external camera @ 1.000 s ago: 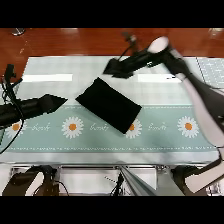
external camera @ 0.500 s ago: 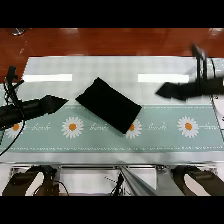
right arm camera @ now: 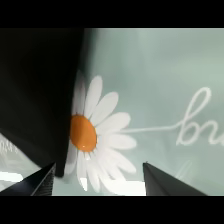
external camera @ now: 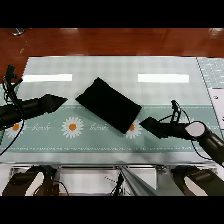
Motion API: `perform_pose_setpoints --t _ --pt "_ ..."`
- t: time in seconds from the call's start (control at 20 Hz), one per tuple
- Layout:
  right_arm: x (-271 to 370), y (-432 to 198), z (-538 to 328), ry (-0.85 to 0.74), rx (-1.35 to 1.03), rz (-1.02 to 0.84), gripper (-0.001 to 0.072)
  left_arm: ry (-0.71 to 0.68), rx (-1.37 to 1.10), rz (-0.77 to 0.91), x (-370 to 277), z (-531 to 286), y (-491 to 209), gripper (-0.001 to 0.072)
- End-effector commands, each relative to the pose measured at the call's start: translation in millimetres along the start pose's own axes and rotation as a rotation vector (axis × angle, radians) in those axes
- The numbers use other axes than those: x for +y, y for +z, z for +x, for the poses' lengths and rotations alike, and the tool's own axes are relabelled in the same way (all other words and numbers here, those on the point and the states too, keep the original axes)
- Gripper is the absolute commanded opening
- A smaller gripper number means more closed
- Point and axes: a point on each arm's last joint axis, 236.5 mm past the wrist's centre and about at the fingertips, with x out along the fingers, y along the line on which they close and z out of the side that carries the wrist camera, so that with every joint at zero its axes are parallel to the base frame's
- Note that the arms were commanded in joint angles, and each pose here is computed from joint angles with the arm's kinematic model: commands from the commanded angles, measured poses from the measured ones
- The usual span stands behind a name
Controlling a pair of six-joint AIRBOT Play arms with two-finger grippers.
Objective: Fold the shirts.
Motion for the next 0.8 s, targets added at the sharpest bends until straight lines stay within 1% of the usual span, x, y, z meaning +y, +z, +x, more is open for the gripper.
perform_pose_setpoints --t 0.0,0.2,0.4,0.45,0.5,0.55,0.6,0.75 --pt "-1 8 31 0.006 0.019 0.052 0.0621 0.002 -0.001 0.000 1 0 0 0.0026" --pt "29 18 58 0.079 0.118 0.044 0.0621 0.005 -0.013 0.003 2 0 3 0.0026" --pt "47 29 82 0.109 0.195 0.048 0.0614 0.011 -0.031 0.022 3 0 7 0.0026" --pt "53 29 86 0.121 0.223 0.037 0.0542 0.013 -0.037 0.022 3 0 9 0.0026" --pt "61 30 87 0.139 0.246 0.005 0.0399 0.014 -0.040 0.022 3 0 10 0.0026" --pt "69 29 86 0.162 0.265 -0.047 0.0182 0.014 -0.041 0.022 3 0 10 0.0026" --pt "79 31 83 0.191 0.274 -0.117 0.0025 0.014 -0.040 0.022 3 0 10 0.0026" --pt "120 52 66 0.243 0.262 -0.274 0.0023 0.014 -0.040 0.022 3 0 10 0.0026"
